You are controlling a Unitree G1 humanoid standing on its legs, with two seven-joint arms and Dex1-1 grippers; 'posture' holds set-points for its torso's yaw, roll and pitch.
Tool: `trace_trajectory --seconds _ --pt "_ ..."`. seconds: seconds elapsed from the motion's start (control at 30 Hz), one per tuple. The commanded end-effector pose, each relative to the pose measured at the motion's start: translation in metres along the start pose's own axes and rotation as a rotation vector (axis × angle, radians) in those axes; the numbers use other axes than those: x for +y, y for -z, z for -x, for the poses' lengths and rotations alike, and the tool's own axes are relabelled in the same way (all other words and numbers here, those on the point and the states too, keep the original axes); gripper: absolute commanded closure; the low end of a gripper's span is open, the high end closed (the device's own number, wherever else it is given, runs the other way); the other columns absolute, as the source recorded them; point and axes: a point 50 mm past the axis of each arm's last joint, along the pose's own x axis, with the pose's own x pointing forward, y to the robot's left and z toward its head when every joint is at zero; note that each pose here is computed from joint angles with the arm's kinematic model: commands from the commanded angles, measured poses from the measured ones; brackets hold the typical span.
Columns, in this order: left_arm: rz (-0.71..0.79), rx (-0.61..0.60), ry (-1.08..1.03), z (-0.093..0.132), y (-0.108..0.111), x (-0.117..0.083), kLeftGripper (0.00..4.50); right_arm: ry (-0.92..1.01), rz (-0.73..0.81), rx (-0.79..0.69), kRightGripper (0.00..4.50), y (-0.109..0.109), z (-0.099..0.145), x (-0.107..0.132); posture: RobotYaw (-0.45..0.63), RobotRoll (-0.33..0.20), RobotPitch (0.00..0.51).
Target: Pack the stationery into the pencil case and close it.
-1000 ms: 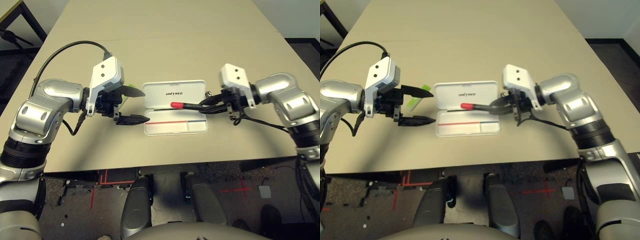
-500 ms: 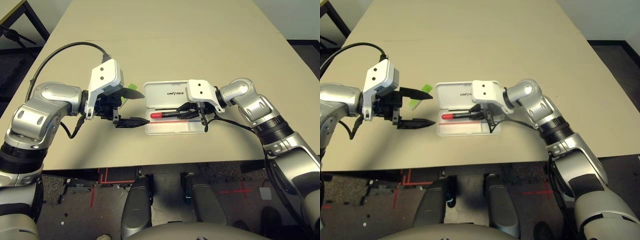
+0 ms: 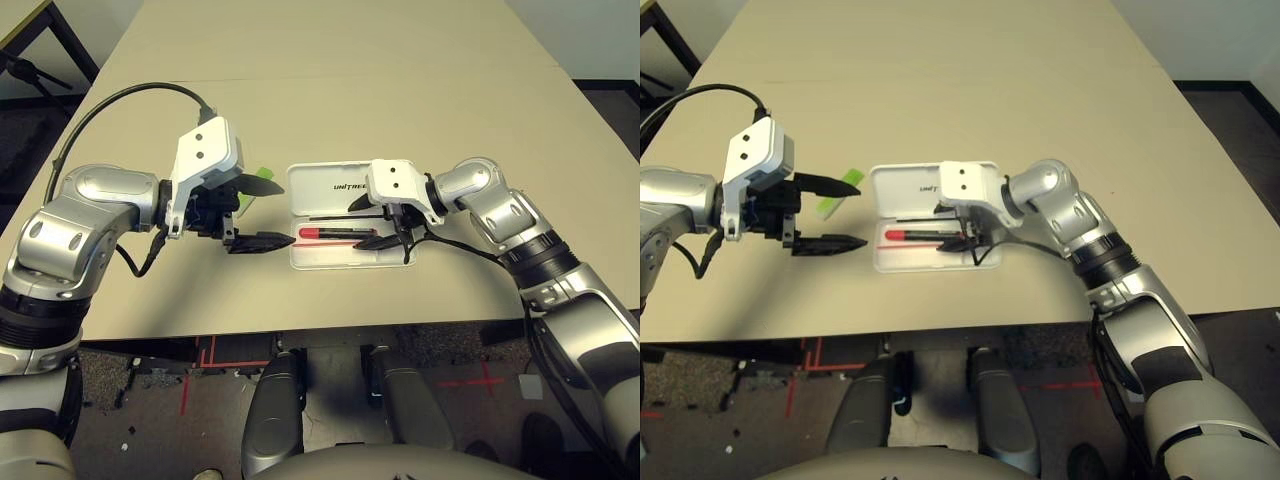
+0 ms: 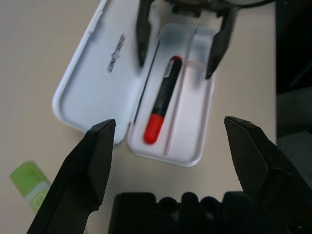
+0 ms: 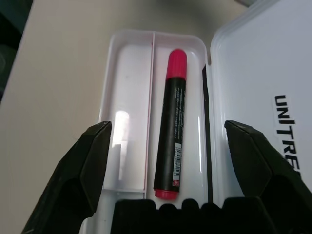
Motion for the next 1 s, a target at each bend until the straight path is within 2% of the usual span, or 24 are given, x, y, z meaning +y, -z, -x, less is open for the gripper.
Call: trace_trajectory --seconds 0.03,0.27,0.43,0.6,0.73,1.0 --pt "0.006 0.026 -0.035 0.001 0.003 0.007 0.00 -0.004 -0.006 -0.059 0.06 -0.004 0.010 0.000 0.03 0.000 0.162" --pt "0.102 0.069 -0.197 0.002 0.014 0.029 0.00 -0.048 -0.028 -0.214 0.06 -0.001 0.037 0.006 0.01 0.000 0.157" --pt "0.156 0.107 -0.291 0.002 0.021 0.041 0.00 -0.076 -0.055 -0.251 0.06 0.005 0.056 0.014 0.00 0.000 0.156" --pt "0.208 0.167 -0.394 0.001 0.029 0.051 0.00 -0.122 -0.131 -0.248 0.06 0.020 0.086 0.034 -0.02 0.000 0.161" --pt "0.231 0.211 -0.450 -0.004 0.036 0.058 0.00 -0.125 -0.168 -0.302 0.06 0.024 0.105 0.046 -0.04 0.000 0.161" --pt "0.332 0.257 -0.526 -0.022 0.045 0.072 0.00 -0.084 -0.189 -0.345 0.06 0.026 0.122 0.054 -0.09 0.000 0.159"
